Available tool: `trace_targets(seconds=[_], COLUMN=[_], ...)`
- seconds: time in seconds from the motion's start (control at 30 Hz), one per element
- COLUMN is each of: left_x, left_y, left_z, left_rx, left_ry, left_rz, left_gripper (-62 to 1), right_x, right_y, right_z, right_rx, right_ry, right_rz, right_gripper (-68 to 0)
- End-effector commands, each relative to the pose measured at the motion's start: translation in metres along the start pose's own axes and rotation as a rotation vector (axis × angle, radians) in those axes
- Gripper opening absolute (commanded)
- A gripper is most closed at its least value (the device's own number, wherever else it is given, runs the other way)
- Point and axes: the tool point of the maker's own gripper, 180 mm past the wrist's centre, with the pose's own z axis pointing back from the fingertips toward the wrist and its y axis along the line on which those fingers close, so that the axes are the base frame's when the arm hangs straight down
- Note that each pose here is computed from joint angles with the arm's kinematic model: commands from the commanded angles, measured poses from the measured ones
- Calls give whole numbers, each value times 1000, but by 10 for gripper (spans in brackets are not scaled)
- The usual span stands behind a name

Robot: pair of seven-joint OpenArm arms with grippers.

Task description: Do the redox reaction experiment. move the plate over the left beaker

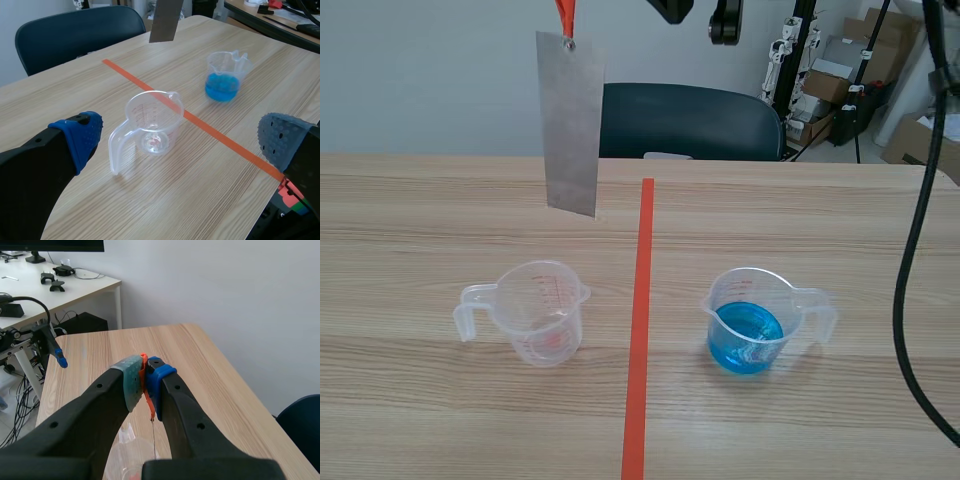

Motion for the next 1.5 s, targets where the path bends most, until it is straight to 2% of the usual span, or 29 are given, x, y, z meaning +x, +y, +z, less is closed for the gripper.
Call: trace_targets(seconds=[0.0, 0.37, 0.5, 0.87, 1.47], left_x=[7, 7, 6, 6, 6], left_y=[1, 1, 1, 1, 1], left_z=[-2, -2, -2, -2, -2], left_rx=[-2, -2, -2, -2, -2], left_ry=[-26, -25, -22, -20, -19], left_rz=[-1, -1, -1, -1, -1], left_gripper=[14, 14, 14, 14, 14], right_x=[13, 20, 14, -12, -19], right_y=[-3, 8, 12, 15, 36], right_z=[-2, -21, -27, -42, -52], right_rx=[-9, 11, 13, 12, 85], right_ry=[-40, -78, -68, -3, 31], right_rz=[19, 19, 22, -26, -78], right_gripper=[-678, -678, -678, -678, -678])
